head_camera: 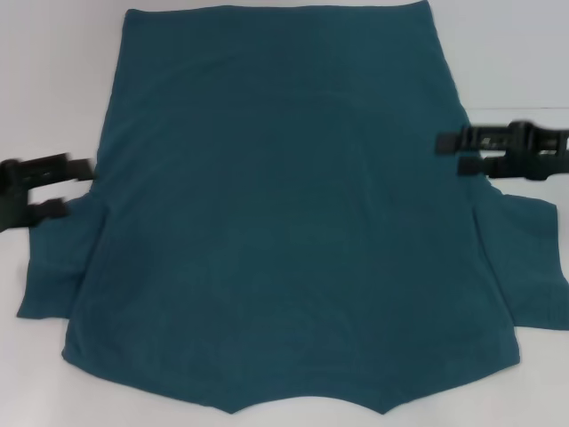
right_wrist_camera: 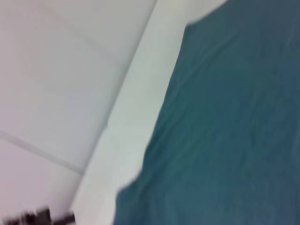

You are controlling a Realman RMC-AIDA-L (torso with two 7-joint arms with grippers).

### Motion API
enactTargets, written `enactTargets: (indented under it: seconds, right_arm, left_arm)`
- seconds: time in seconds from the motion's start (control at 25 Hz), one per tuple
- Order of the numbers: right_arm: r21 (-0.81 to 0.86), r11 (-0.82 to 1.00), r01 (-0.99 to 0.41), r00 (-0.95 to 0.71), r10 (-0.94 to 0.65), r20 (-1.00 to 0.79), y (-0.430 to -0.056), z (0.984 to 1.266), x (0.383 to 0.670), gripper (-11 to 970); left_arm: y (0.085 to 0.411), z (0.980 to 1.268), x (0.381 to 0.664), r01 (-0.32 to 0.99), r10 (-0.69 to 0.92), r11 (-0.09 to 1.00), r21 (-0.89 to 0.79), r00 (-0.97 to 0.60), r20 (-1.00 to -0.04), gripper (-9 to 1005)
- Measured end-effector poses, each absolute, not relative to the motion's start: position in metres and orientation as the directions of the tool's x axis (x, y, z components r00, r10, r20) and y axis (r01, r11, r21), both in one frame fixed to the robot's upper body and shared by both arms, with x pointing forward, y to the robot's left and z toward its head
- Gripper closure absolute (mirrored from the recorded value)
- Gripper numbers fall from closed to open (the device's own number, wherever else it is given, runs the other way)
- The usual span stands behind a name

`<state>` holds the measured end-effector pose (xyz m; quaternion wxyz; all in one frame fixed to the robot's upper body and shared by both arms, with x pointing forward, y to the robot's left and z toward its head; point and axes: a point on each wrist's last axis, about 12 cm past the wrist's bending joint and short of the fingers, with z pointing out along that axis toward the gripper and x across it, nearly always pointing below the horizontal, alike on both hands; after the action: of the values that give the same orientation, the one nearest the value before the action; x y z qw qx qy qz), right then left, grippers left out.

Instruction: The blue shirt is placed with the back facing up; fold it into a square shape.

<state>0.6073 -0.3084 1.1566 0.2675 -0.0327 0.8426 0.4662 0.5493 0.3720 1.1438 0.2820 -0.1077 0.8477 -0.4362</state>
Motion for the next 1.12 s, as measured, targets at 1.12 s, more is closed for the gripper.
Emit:
enactTargets:
  seconds: [1.12]
  right_arm:
    - [0.791,0.57,-0.222,-0.838,0.303,-0.454,-0.322,1.157,0.622,78]
  left_arm:
    - [0.399,1.077,0.531,-0.136,-0.586,0.666,-0.734,-0.705,-0.401,159]
